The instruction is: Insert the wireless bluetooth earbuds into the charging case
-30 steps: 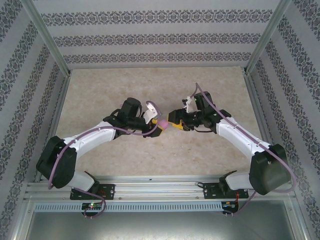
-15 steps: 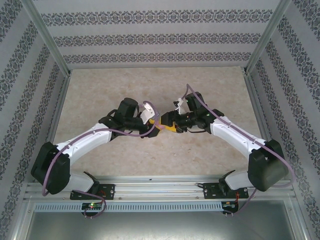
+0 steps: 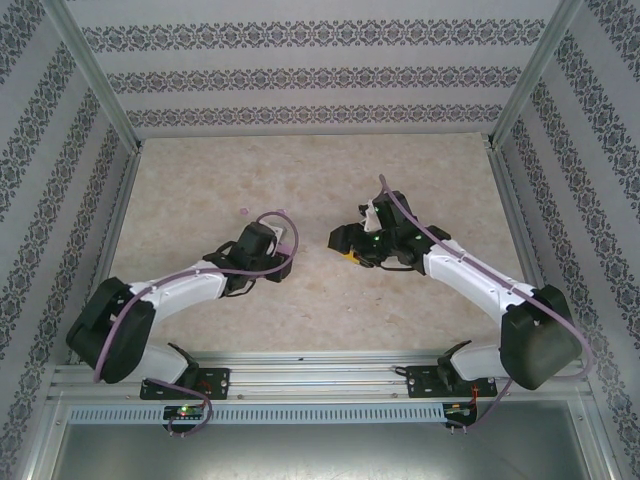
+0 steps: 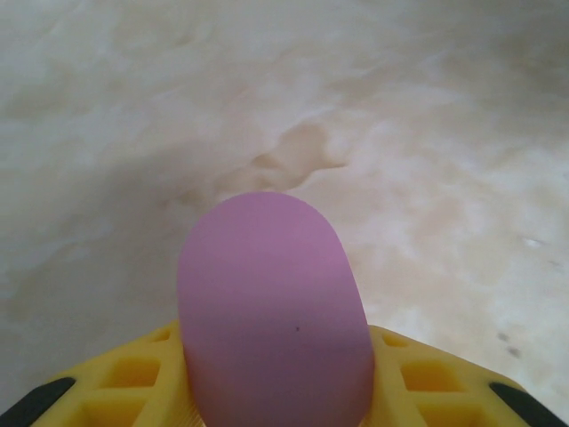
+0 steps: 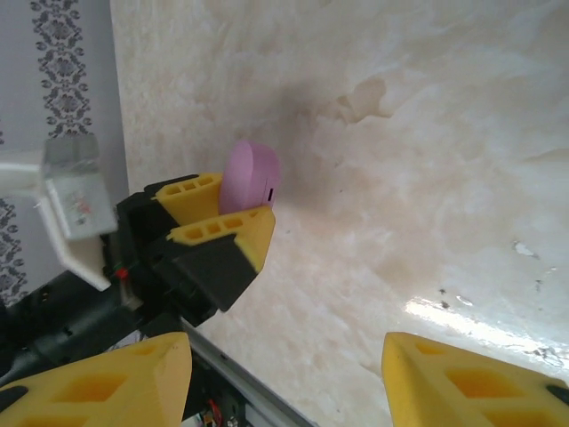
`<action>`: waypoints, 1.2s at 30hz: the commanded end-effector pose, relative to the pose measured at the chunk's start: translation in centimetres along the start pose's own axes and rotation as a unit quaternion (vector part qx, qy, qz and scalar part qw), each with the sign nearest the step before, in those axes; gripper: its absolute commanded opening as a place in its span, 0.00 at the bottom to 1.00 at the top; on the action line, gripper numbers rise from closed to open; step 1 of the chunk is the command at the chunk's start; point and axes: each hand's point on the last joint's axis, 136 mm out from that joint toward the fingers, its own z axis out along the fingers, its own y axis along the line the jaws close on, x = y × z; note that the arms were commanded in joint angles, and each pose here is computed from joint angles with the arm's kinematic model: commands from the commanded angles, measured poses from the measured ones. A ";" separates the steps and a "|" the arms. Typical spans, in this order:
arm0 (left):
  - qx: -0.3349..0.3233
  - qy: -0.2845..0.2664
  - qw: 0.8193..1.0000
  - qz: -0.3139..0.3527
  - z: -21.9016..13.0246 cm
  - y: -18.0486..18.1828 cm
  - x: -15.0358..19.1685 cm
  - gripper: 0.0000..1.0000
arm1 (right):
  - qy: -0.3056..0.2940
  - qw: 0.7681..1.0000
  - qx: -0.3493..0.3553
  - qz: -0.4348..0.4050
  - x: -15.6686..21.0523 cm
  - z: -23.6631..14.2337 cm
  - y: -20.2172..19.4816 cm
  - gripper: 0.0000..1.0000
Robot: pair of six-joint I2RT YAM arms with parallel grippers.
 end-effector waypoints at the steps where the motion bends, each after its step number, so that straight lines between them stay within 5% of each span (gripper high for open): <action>1: -0.055 -0.017 0.996 -0.070 1.5 1.6 -0.5 0.31 | -0.030 0.999 0.019 -0.001 -0.4 -0.5 -1.1 0.58; 9: -0.108 0.006 0.993 -0.049 4.5 0.9 0.3 0.38 | -0.043 0.998 0.053 -0.001 0.1 0.5 -3.6 0.57; 15: -0.116 0.015 0.992 -0.037 5.2 -0.1 0.2 0.56 | -0.034 0.997 0.069 -0.024 0.2 1.0 -3.3 0.57; 28: -0.107 -0.044 0.993 0.010 -3.1 0.8 -4.7 0.89 | -0.041 0.982 0.150 -0.104 1.1 3.1 -4.1 0.58; 36: -0.080 -0.055 0.990 -0.106 -6.8 7.1 -3.7 0.90 | -0.019 0.961 0.210 -0.180 2.9 7.6 -2.0 0.60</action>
